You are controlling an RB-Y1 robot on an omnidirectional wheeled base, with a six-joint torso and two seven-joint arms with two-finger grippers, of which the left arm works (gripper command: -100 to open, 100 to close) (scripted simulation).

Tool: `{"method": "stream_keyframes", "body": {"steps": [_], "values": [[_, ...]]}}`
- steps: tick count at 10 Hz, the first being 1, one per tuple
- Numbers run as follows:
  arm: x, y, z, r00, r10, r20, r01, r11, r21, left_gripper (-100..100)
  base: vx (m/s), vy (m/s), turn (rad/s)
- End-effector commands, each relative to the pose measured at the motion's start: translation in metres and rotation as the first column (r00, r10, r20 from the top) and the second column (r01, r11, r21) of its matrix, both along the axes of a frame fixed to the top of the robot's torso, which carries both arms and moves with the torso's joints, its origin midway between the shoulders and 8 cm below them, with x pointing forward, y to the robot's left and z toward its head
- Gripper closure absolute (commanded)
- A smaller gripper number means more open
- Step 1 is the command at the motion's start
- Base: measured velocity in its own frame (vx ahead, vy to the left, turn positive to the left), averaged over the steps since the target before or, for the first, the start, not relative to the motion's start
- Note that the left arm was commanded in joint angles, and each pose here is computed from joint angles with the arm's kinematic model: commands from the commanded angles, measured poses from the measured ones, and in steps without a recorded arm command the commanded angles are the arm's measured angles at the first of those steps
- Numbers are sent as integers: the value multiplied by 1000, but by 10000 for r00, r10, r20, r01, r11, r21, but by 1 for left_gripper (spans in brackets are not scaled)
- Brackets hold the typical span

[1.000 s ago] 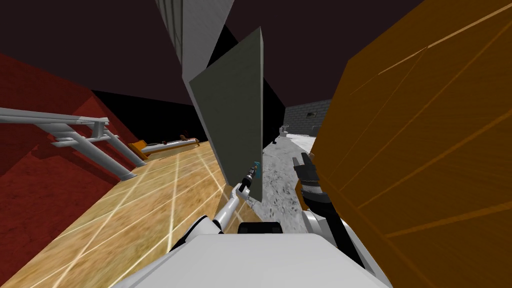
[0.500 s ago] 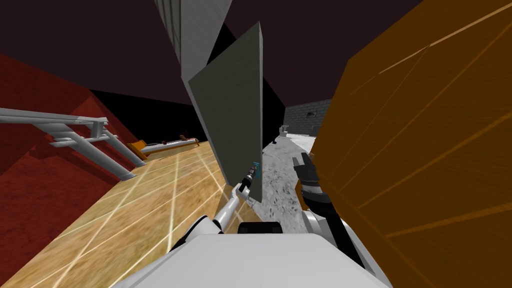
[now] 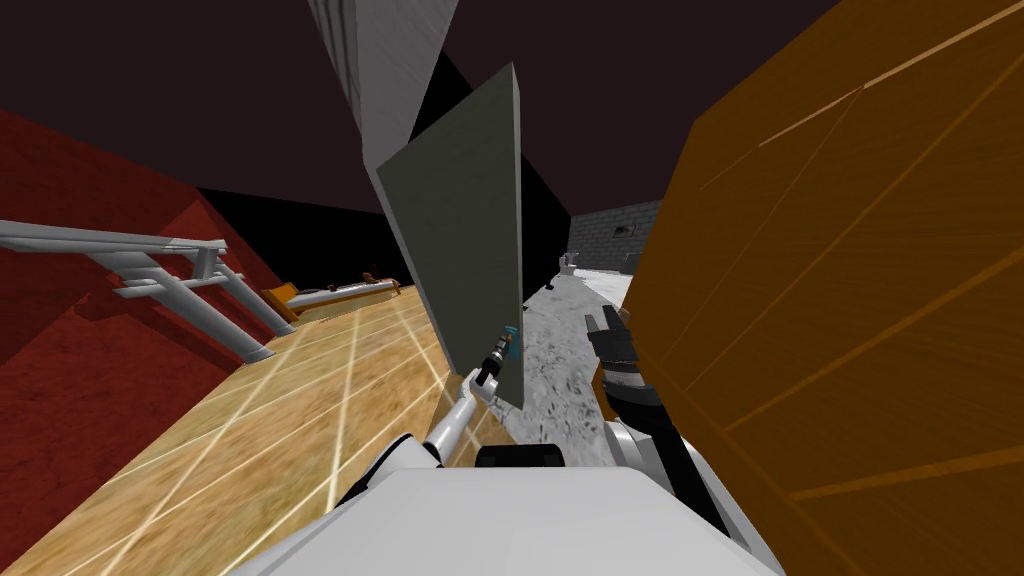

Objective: Push the door open

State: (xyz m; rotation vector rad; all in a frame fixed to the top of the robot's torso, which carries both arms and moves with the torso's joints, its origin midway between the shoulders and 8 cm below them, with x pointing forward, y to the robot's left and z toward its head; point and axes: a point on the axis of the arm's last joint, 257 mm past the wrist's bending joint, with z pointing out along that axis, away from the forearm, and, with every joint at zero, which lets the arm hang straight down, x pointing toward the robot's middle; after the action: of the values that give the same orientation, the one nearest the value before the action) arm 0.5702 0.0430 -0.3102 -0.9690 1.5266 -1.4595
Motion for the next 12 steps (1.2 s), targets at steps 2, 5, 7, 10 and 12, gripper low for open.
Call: {"method": "stream_keyframes", "body": {"steps": [2,5,7,10,12], "values": [[12,29,9,9989,411,232,-415,9990,186,100,143,-85,51],[16,45,9,9972,692,282,-700,9971,297,100,134,-26,91],[14,43,8,9978,620,248,-627,9977,261,-100,-133,-24,28],[14,37,10,9981,588,177,-590,9982,95,-100,-239,-8,16],[12,23,12,9987,504,91,-502,9986,-190,-100,-271,-10,28]]}}
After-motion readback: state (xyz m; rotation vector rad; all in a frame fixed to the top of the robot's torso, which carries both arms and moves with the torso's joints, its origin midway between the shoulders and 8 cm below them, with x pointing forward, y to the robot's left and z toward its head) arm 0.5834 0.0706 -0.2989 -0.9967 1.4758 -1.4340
